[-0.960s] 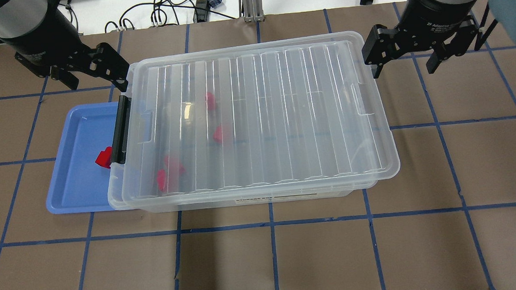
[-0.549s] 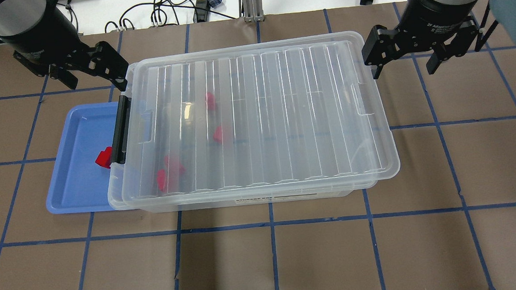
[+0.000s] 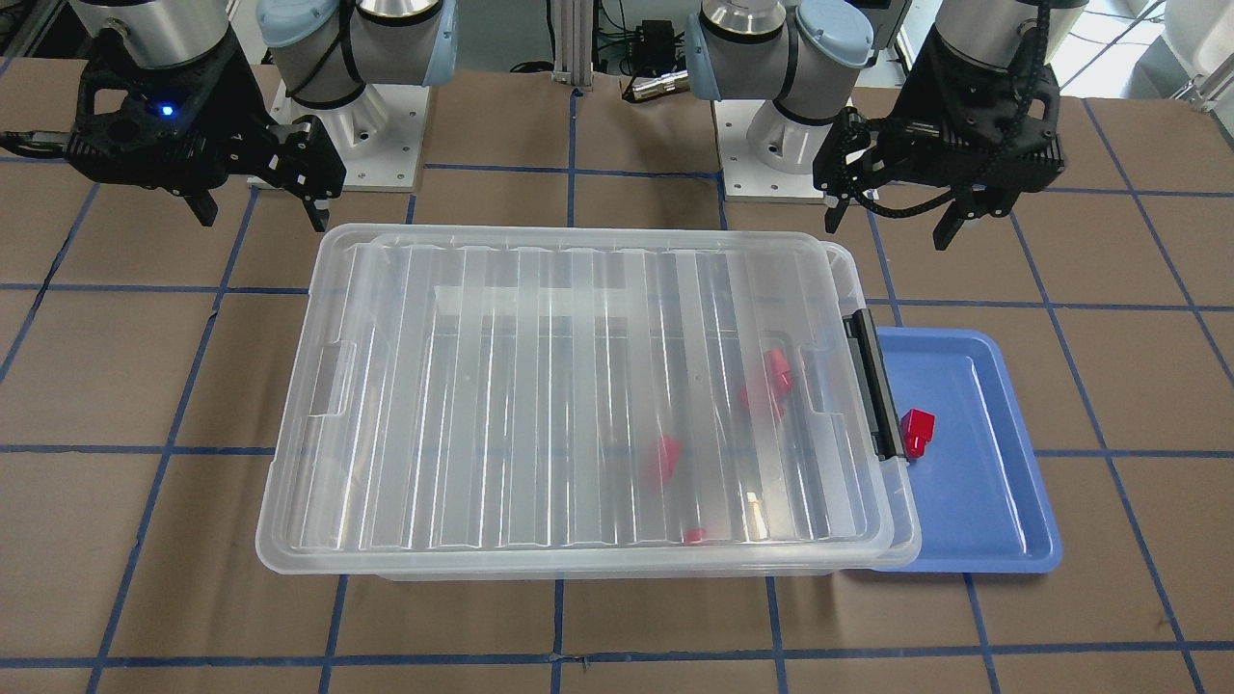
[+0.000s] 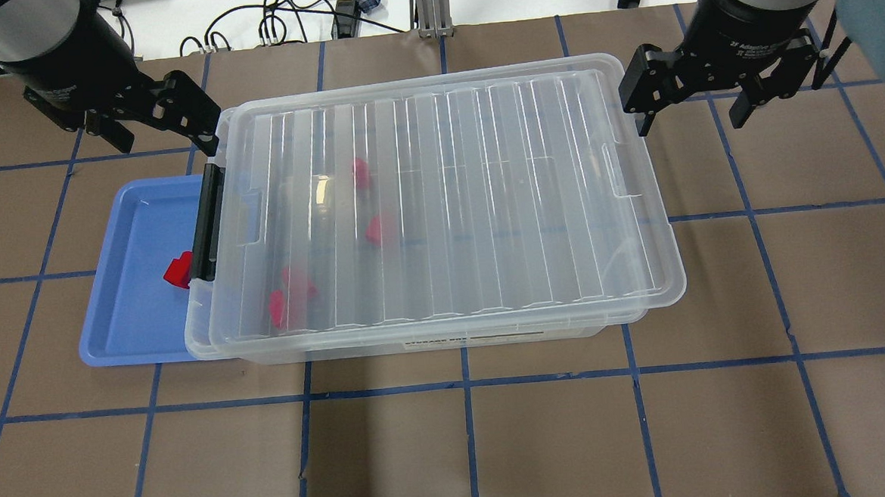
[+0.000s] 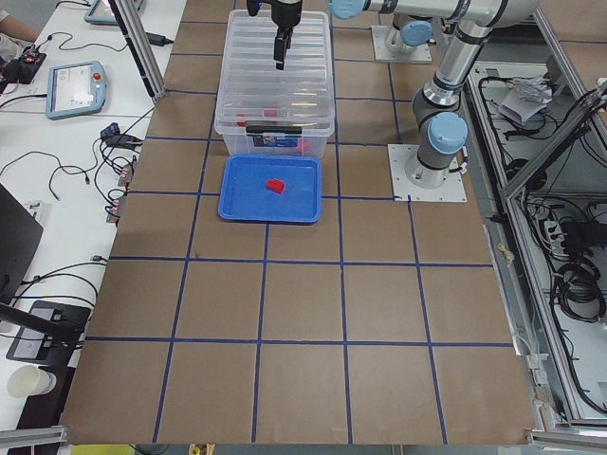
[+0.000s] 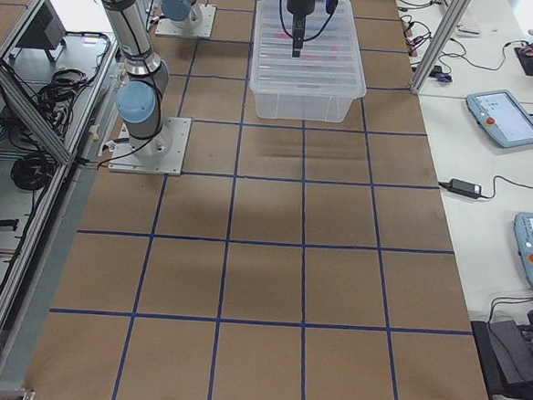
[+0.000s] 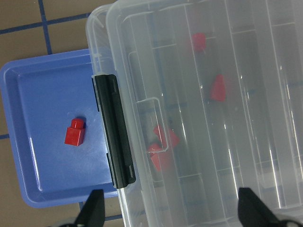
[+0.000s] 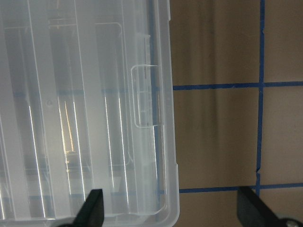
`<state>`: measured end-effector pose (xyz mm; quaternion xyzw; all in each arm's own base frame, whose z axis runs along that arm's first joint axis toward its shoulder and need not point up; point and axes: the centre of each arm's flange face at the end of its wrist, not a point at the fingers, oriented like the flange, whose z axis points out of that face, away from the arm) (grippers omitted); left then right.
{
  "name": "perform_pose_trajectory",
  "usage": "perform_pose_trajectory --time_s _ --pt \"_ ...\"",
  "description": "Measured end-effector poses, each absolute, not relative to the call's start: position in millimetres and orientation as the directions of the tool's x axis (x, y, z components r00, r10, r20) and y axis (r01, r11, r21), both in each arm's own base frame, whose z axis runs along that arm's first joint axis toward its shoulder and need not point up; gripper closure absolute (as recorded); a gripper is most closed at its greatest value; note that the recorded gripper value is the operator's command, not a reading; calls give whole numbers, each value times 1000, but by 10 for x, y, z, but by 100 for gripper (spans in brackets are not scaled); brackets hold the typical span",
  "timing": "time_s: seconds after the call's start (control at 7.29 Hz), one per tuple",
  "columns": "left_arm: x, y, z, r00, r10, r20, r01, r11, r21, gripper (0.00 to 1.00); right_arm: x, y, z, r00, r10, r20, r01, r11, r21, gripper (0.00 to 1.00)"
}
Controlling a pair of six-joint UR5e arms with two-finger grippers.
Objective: Place red block in blue tray from box
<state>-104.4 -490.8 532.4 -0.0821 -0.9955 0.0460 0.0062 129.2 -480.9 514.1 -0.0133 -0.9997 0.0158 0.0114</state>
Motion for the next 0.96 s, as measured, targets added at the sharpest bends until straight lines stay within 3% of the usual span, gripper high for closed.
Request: perform_pose_trajectory --time_s 0.96 --pt "-1020 -4955 5259 -987 160 -13 161 984 -73 0 1280 -4823 5120 -999 28 21 27 999 -31 0"
